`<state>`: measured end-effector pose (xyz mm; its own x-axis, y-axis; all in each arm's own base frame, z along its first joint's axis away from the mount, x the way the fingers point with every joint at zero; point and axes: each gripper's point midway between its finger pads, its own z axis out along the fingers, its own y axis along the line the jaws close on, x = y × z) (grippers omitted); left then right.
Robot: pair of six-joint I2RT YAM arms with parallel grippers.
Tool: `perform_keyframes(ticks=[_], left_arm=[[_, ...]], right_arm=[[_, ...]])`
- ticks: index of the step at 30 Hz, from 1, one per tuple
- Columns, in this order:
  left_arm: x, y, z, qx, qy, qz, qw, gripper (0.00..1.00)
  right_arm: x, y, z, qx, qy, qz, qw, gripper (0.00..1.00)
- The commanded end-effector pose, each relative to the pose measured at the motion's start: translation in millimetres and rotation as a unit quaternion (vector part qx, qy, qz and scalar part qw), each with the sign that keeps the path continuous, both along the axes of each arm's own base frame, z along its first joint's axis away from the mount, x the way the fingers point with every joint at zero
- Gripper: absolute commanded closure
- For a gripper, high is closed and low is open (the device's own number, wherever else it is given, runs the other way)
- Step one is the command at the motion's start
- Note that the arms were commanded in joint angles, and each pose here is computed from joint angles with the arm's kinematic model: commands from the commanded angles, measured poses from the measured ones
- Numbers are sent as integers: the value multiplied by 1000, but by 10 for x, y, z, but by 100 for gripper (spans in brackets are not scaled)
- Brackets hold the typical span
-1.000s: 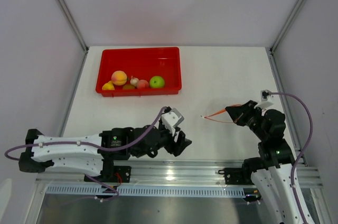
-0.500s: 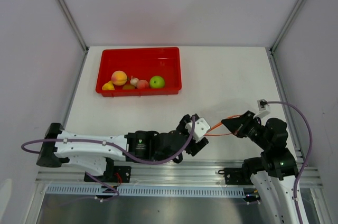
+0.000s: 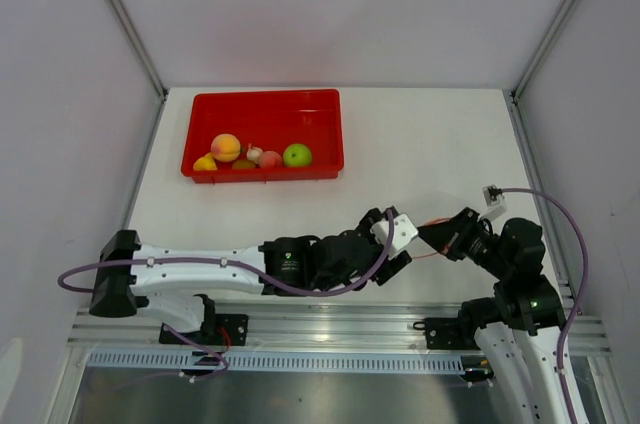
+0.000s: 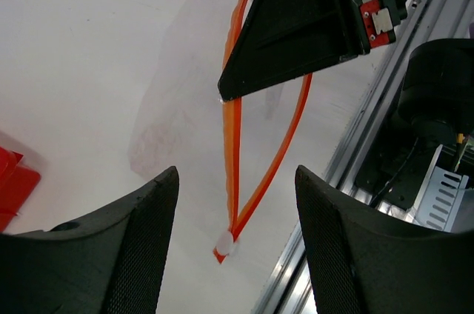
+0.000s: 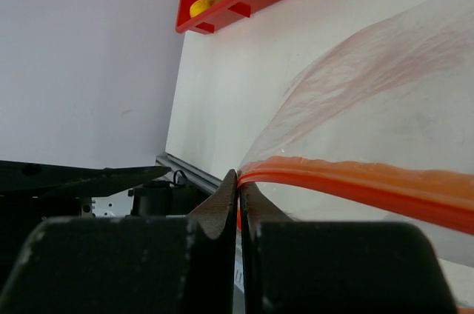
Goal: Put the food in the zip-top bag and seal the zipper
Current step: Pick up the zipper food storage bag at the center of the board, then open the zipper of the food storage bag at the center of the board.
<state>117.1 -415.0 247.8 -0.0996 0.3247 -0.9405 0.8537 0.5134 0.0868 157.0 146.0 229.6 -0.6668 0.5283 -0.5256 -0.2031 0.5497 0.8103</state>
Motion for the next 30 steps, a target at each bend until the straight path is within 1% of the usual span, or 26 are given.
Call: perform_keyframes(ticks=[1,7,13,15,17,19,20,22,24,25,26,27,28,29,30], left_arm=[[48,-181,260,-42,-2,-15,999,33],[170,-353,133,-29,-5,-13,999,32],[403,-372,24,-17,6,18,1000,33],[507,-335,4,-25,23,29,999,35],[548,-324,-38,-26,42,25,998,38],[612,-304,-51,-29,50,31,998,44],[614,-305,-66,-28,52,29,998,48],[598,-325,-54,-29,54,22,998,53],[572,-348,-64,-30,60,12,998,64],[540,-364,-76,-32,70,5,997,79],[528,-374,-71,-33,73,-1,997,79],[514,-375,-89,-36,86,-2,996,93],[504,-384,-92,-39,94,-4,995,99],[499,-392,-83,-45,107,-2,993,100],[491,-386,-75,-46,111,-1,993,99]], right_arm=[[-14,46,280,21,-24,10,999,100],[19,48,315,29,-17,3,999,100],[4,48,360,27,-18,5,999,100],[-2,48,365,26,-19,7,999,100],[0,50,366,25,-19,8,999,100],[2,53,359,25,-19,8,999,100],[2,53,353,25,-19,8,999,100],[6,48,348,23,-19,7,1000,100],[12,46,346,20,-21,7,1000,100],[14,43,342,17,-21,7,1000,95],[21,43,339,15,-21,8,1000,90],[30,39,316,12,-16,7,1000,82],[33,37,314,10,-17,7,1000,78],[29,29,319,4,-17,7,1000,73],[36,16,326,1,-17,3,1000,66]])
